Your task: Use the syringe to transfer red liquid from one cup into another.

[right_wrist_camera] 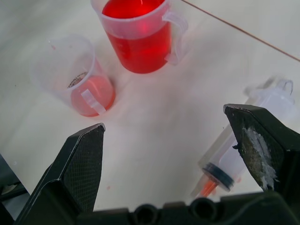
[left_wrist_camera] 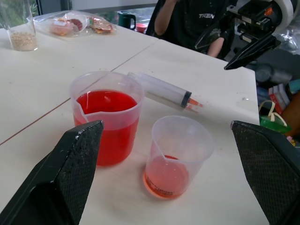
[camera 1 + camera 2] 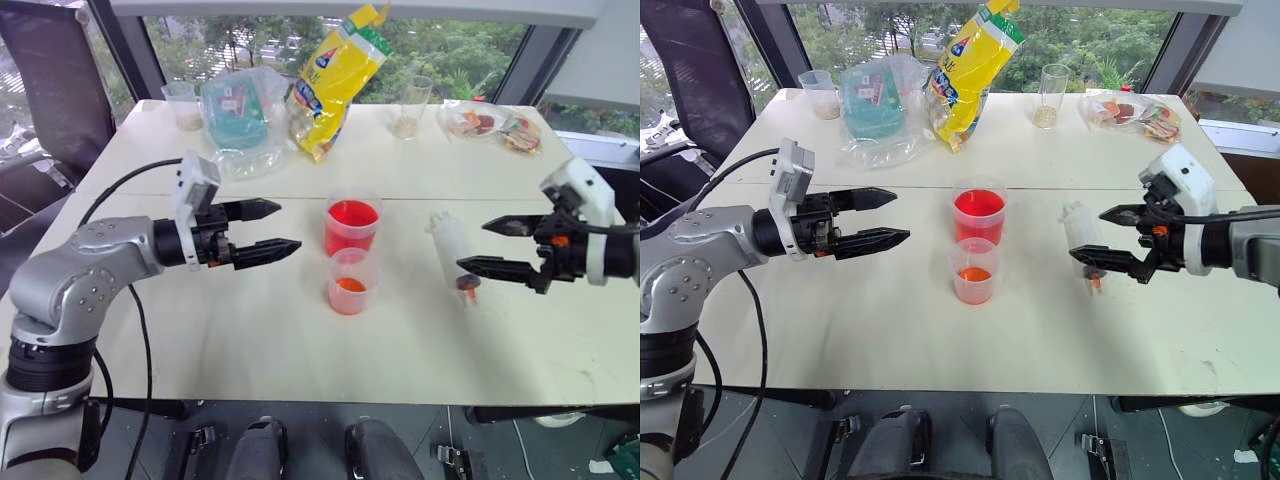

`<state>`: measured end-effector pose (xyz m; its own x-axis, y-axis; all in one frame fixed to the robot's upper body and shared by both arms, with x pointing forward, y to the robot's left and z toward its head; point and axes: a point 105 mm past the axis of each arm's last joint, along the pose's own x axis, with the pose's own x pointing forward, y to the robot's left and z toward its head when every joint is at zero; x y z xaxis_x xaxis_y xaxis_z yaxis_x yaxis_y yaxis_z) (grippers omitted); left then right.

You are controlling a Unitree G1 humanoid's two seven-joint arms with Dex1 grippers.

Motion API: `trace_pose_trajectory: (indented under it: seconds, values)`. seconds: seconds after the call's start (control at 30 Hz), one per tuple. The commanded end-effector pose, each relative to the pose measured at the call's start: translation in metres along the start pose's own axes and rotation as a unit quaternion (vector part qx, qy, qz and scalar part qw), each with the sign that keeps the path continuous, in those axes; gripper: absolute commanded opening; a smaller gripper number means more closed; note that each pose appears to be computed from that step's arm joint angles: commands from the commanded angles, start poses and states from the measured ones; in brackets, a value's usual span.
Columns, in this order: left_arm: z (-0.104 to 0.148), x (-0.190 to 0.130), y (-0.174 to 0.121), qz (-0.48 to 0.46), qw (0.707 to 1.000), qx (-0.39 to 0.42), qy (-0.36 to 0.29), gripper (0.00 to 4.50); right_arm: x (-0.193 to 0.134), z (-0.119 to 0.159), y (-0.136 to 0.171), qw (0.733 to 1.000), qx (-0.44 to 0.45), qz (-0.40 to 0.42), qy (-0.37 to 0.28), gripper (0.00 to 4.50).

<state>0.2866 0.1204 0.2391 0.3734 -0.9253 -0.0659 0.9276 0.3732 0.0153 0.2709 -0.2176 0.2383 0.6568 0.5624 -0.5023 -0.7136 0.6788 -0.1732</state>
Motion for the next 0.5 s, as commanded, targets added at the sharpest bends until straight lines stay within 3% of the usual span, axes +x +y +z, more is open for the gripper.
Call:
trace_pose_trajectory:
  seconds: [0.03, 0.23, 0.5]
  values:
    - [0.013, -0.002, -0.002, 0.002, 0.999, 0.028, -0.022, 4.50, -0.003, 0.007, -0.009, 1.000, -0.012, -0.024, -0.006, 4.44]
    - [0.014, 0.001, -0.002, -0.001, 0.999, 0.032, -0.023, 4.50, 0.006, 0.002, -0.025, 0.998, 0.031, -0.053, 0.018, 4.44]
    - [0.012, 0.010, -0.003, -0.010, 0.999, 0.036, -0.029, 4.50, 0.044, -0.014, -0.075, 0.975, 0.151, -0.137, 0.085, 4.44]
